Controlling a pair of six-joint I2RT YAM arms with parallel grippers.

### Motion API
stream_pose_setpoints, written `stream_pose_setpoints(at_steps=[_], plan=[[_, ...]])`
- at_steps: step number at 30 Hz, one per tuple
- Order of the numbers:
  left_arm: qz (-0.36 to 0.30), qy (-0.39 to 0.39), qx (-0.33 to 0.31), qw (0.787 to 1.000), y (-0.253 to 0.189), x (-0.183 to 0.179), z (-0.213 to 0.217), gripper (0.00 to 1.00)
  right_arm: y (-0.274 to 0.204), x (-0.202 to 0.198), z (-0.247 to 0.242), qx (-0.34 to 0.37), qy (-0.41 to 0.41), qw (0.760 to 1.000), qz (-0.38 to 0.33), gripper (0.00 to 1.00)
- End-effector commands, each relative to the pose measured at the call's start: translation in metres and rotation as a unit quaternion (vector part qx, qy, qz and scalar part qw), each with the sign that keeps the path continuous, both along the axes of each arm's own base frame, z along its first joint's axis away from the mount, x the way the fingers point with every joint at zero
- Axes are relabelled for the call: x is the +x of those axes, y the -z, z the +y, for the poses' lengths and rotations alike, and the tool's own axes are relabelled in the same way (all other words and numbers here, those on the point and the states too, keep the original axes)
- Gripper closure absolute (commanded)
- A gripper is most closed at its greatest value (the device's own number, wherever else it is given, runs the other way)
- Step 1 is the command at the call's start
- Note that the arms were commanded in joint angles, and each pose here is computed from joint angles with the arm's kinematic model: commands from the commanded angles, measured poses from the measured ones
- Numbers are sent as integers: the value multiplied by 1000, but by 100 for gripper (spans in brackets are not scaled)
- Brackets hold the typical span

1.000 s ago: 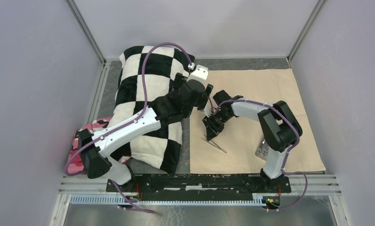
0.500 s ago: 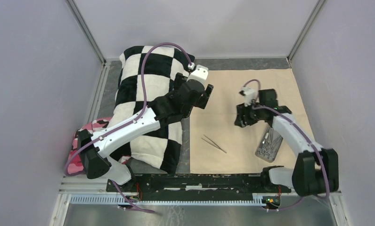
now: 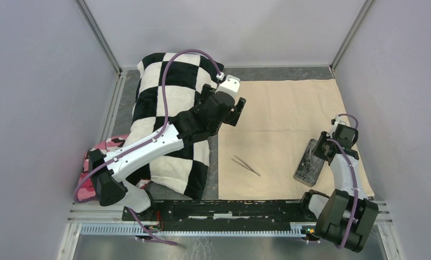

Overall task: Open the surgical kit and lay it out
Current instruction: Pick up the medical item from the container.

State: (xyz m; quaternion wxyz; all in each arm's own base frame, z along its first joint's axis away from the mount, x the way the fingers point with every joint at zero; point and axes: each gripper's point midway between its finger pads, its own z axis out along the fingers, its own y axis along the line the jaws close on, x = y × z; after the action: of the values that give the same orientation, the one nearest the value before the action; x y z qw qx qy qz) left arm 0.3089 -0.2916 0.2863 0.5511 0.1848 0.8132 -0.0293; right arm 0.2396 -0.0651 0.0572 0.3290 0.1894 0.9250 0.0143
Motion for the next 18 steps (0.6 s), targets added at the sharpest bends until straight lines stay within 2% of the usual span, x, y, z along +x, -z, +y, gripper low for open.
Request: stream_pose_setpoints(at_steps=[1, 11, 18], plan=[[-19, -3, -54, 998, -28, -2, -4, 0, 4, 16, -1, 42, 18, 998, -40, 71], [-17, 0, -47, 999, -24, -1, -7, 0, 9, 30, 4, 66, 6, 996, -61, 69], [-16, 2, -46, 999, -23, -1, -7, 0, 21, 32, 7, 80, 6, 995, -59, 73]])
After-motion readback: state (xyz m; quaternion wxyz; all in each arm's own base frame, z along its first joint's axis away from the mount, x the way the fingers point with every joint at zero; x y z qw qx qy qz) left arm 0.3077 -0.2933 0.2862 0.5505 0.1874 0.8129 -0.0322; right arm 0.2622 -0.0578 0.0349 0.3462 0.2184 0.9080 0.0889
